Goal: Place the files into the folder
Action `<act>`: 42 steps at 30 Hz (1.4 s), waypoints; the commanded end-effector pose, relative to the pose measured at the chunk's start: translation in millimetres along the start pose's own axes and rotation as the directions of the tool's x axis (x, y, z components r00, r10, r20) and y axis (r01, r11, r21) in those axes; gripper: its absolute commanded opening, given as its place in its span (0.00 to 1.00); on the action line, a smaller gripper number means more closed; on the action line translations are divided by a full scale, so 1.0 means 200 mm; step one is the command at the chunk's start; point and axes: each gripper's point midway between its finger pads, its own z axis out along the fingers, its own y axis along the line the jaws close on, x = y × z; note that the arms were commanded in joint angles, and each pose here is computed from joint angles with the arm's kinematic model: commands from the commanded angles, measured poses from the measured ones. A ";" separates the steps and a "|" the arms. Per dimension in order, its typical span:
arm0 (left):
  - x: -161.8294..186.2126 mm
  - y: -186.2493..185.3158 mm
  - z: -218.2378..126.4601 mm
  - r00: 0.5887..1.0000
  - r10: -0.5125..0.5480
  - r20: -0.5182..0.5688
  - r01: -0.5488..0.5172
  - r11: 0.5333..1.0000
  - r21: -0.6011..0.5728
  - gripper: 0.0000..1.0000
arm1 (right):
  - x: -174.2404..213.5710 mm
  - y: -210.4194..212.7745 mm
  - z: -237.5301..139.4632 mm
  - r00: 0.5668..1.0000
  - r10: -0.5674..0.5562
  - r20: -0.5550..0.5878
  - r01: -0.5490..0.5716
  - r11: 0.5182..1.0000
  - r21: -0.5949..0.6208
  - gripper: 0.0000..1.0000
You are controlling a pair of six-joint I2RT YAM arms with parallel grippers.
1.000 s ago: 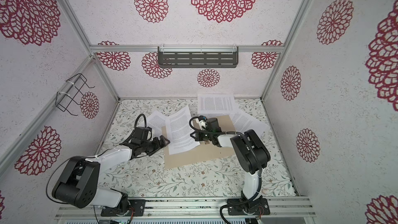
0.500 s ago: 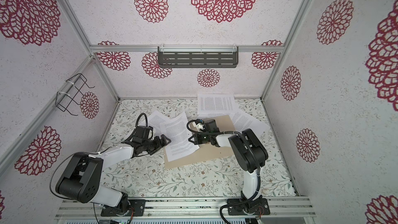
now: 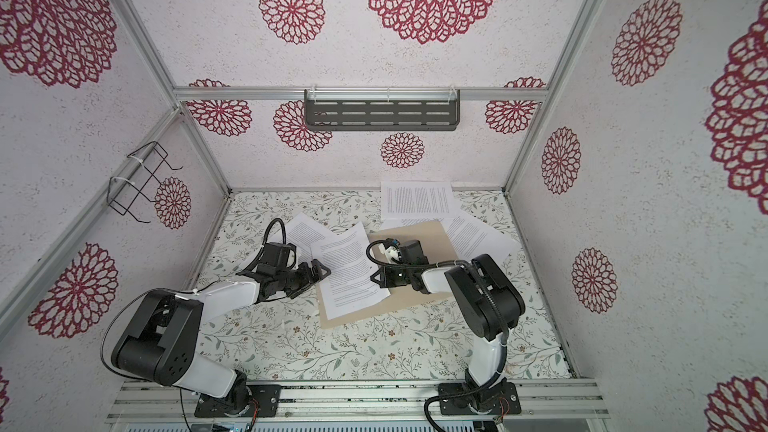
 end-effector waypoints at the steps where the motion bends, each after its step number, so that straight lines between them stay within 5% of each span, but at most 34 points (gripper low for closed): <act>1: -0.03 -0.01 0.01 1.000 0.004 0.011 -0.004 1.000 0.014 0.97 | -0.12 0.07 -0.07 0.994 -0.030 0.100 0.029 1.000 0.008 0.00; 42: 0.03 0.02 0.08 0.999 -0.025 -0.023 0.026 0.999 0.038 0.97 | 0.07 0.08 -0.06 0.992 0.077 0.100 -0.075 0.997 -0.016 0.00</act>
